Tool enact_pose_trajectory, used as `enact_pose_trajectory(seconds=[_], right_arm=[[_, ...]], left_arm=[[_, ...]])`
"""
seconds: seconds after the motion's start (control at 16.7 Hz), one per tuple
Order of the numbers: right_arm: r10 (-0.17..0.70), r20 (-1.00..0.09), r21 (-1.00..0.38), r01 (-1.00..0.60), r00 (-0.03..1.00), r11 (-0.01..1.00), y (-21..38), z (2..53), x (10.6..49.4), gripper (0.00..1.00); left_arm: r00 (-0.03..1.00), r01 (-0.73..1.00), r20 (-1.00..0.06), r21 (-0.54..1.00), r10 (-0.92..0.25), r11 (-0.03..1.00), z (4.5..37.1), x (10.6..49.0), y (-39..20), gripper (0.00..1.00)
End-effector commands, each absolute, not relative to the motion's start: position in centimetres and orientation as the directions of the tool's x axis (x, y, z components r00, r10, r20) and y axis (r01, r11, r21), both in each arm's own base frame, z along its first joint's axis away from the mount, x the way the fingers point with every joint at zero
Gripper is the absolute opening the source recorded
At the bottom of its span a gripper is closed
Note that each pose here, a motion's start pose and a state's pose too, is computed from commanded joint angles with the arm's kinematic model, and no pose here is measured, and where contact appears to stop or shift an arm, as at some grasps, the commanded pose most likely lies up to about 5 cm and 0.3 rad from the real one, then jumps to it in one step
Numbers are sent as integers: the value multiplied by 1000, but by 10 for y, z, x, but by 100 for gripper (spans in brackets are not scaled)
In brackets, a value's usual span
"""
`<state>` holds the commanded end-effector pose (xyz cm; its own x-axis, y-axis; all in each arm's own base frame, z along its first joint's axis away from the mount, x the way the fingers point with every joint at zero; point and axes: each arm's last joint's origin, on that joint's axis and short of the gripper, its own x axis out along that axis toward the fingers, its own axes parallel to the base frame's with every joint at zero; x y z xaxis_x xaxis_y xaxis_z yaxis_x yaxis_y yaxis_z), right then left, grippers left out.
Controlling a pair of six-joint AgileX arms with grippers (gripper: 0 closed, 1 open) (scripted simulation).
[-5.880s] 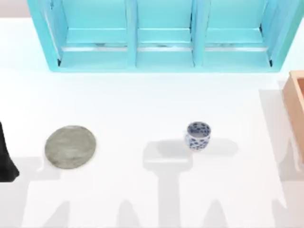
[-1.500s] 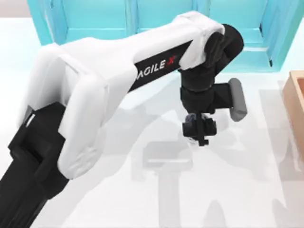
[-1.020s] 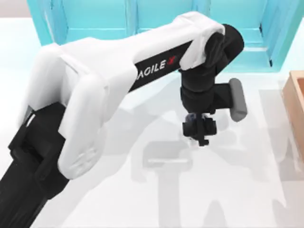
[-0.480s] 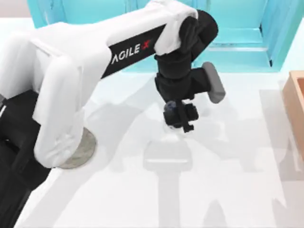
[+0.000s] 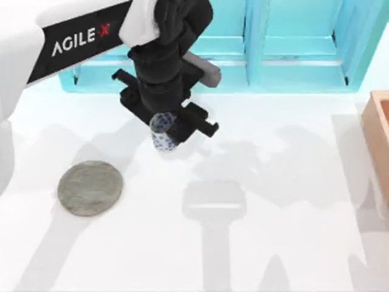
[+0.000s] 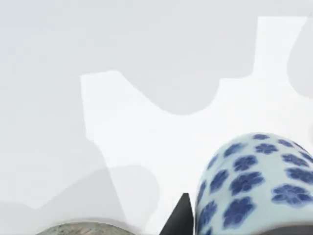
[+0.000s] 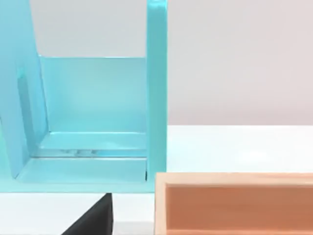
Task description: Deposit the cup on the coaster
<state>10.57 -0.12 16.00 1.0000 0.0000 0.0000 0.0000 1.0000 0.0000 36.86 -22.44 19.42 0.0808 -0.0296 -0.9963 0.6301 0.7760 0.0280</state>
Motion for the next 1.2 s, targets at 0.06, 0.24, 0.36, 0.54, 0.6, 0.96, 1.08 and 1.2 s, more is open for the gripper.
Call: enact_pose_trajectory(seconds=[0.06, 0.24, 0.36, 0.54, 0.6, 0.96, 1.08, 1.2], right_arm=[[0, 0, 0, 0, 1000, 1000, -1, 160, 106, 100], [0, 0, 0, 0, 1000, 1000, -1, 160, 106, 100], [0, 0, 0, 0, 1000, 1000, -1, 160, 106, 100], [0, 0, 0, 0, 1000, 1000, -1, 160, 106, 100], [0, 0, 0, 0, 1000, 1000, -1, 160, 106, 100], [0, 0, 0, 0, 1000, 1000, -1, 160, 106, 100], [0, 0, 0, 0, 1000, 1000, -1, 160, 106, 100], [0, 0, 0, 0, 1000, 1000, -1, 160, 106, 100]], left_arm=[[74, 539, -997, 31, -11, 842, 195, 366, -211, 0], [51, 319, -998, 59, 44, 946, 196, 348, -181, 0], [51, 186, -996, 79, 71, 979, 199, 338, -160, 0], [64, 35, -994, 94, 91, 995, 206, 332, -130, 0], [66, 22, -993, 95, 93, 995, 206, 332, -127, 0], [61, 29, -994, 95, 94, 995, 200, 332, -128, 0], [64, 24, -994, 94, 93, 995, 187, 334, -126, 0], [70, 24, -993, 93, 91, 995, 169, 335, -125, 0]])
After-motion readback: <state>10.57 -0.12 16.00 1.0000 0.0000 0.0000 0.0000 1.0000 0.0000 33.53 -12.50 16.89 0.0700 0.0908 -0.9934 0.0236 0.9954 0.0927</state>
